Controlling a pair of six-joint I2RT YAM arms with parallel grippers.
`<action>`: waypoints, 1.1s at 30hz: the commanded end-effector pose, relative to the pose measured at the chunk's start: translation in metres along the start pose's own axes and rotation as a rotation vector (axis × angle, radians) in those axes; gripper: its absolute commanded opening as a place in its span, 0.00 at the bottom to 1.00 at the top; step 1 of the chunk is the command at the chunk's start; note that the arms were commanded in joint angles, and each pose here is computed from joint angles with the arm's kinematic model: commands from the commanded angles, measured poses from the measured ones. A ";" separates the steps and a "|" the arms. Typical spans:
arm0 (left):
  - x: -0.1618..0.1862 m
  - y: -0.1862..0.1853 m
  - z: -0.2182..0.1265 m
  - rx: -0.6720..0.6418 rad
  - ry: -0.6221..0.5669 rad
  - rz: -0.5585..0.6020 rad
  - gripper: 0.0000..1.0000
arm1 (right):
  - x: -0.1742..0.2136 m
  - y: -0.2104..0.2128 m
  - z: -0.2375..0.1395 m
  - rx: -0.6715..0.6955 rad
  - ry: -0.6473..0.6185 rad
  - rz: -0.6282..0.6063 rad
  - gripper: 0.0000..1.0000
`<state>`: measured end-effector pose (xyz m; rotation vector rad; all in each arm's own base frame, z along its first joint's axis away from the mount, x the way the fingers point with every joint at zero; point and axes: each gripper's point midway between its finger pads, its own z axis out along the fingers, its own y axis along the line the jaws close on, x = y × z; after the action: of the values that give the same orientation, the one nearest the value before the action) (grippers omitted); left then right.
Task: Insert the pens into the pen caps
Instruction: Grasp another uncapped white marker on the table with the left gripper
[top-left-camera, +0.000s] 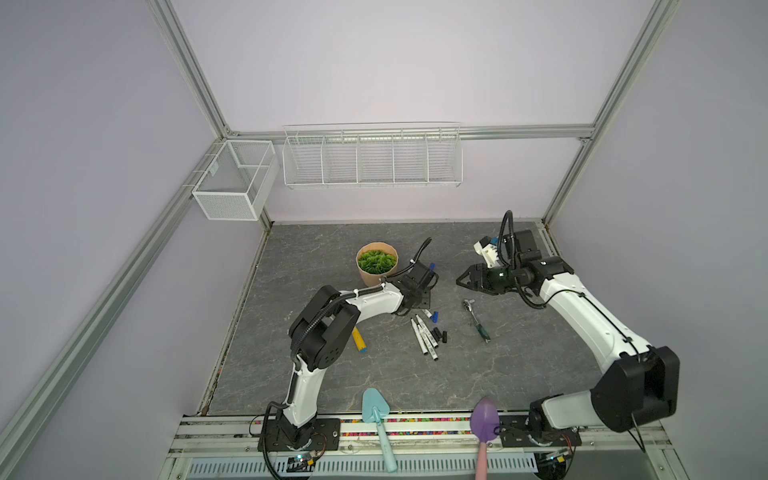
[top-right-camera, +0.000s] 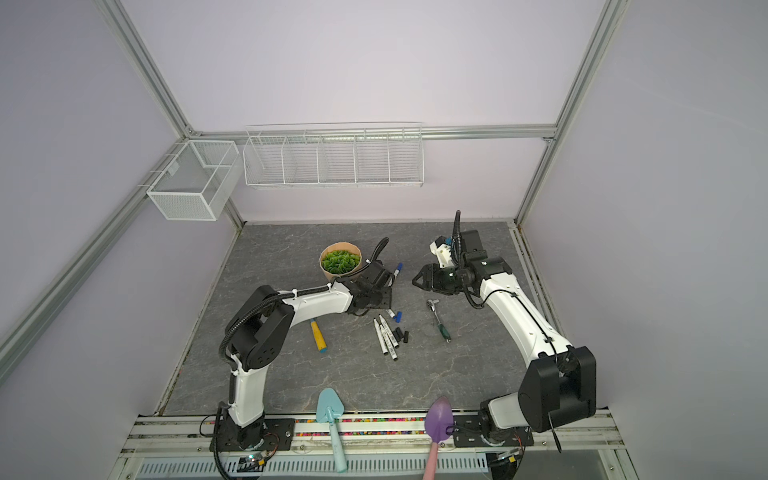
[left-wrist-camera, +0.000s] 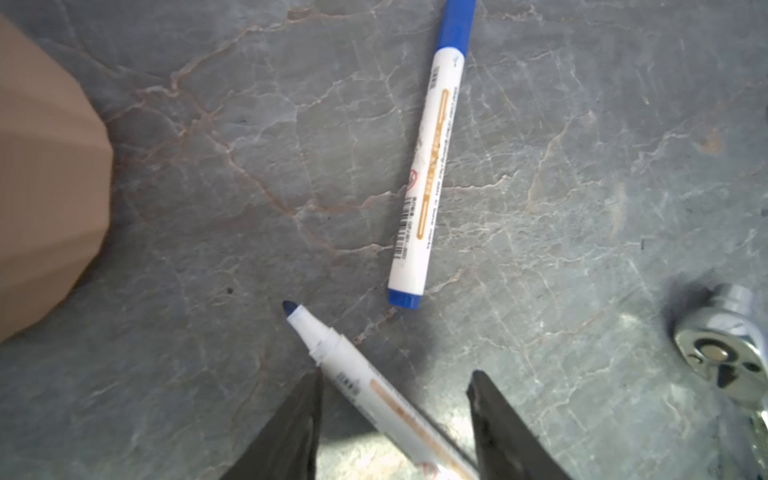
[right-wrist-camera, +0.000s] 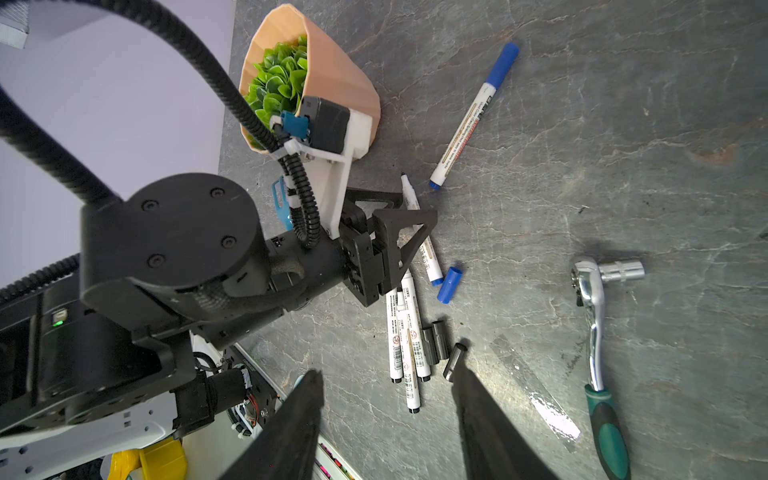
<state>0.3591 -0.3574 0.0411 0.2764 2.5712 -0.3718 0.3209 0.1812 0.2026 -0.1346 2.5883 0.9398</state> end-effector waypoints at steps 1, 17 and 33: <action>0.010 0.003 0.003 -0.032 0.055 -0.003 0.49 | 0.003 -0.001 -0.001 0.012 0.011 -0.024 0.54; 0.014 0.010 0.020 -0.070 0.121 -0.031 0.42 | 0.006 -0.002 -0.003 0.023 0.013 -0.034 0.54; 0.010 0.016 0.029 -0.078 0.114 -0.096 0.26 | 0.005 -0.004 -0.002 0.034 0.019 -0.032 0.54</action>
<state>0.3704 -0.3577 0.0295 0.1986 2.6520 -0.3332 0.3187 0.1762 0.1972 -0.1467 2.6106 0.8922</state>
